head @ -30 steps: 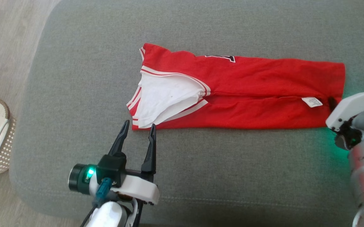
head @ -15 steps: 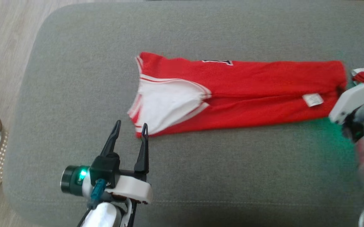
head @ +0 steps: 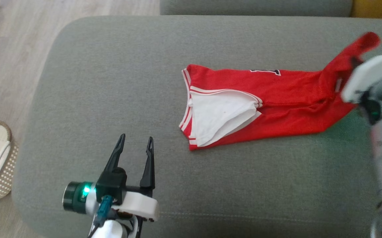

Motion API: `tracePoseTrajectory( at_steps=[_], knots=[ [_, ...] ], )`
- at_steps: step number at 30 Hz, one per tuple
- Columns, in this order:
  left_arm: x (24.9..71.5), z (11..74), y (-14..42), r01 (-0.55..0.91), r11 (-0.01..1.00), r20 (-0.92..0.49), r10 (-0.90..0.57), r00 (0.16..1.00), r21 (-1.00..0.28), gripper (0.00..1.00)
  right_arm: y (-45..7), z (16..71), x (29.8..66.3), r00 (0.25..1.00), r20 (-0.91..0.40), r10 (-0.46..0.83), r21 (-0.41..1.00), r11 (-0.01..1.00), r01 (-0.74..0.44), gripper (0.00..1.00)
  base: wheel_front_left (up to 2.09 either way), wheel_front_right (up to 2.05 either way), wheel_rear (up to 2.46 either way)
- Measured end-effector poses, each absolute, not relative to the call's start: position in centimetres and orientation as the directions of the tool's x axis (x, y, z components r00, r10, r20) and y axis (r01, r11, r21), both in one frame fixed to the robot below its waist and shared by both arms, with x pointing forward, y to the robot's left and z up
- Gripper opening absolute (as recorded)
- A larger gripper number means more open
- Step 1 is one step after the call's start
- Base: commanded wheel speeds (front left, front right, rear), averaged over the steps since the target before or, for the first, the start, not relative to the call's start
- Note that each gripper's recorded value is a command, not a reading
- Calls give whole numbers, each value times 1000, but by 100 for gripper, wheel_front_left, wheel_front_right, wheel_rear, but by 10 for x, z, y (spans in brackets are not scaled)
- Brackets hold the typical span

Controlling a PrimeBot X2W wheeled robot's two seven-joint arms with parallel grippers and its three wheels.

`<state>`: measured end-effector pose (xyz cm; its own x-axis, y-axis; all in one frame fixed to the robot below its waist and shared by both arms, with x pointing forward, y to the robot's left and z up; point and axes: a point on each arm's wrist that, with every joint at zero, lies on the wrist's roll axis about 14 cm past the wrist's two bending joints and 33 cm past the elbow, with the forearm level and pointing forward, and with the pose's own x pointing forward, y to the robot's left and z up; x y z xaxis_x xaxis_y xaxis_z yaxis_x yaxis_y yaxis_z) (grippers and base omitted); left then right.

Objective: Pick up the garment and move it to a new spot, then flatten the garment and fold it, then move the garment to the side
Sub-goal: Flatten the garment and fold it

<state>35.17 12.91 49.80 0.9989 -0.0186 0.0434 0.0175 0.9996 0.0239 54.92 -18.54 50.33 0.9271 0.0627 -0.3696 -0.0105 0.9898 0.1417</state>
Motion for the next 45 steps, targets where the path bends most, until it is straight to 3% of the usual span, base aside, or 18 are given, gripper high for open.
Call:
tracePoseTrajectory(
  at_steps=[12,22,30,31,32,39,45],
  knots=[
    [327,487,153,-62,998,7,62,998,31,100,-26,509,513,819,-354,452,272,887,-372,0,0,0,0],
    [317,477,170,-121,992,-31,121,992,25,100,49,501,488,684,-344,644,395,760,-517,0,0,0,0],
    [317,474,173,-142,990,-47,142,989,14,100,74,475,478,614,-391,686,436,725,-533,0,0,0,0],
    [318,474,172,-142,990,-46,143,989,13,100,76,474,479,610,-391,689,442,722,-532,44,0,0,0],
    [318,474,172,-143,990,-45,144,989,13,100,79,474,479,607,-390,693,445,719,-534,100,0,0,0],
    [321,477,171,-138,990,-37,138,990,12,100,81,501,494,666,-283,690,470,705,-531,100,0,0,0],
    [328,485,164,-116,993,-6,116,993,3,100,15,529,526,819,-180,545,318,820,-476,100,0,0,0]
  ],
)
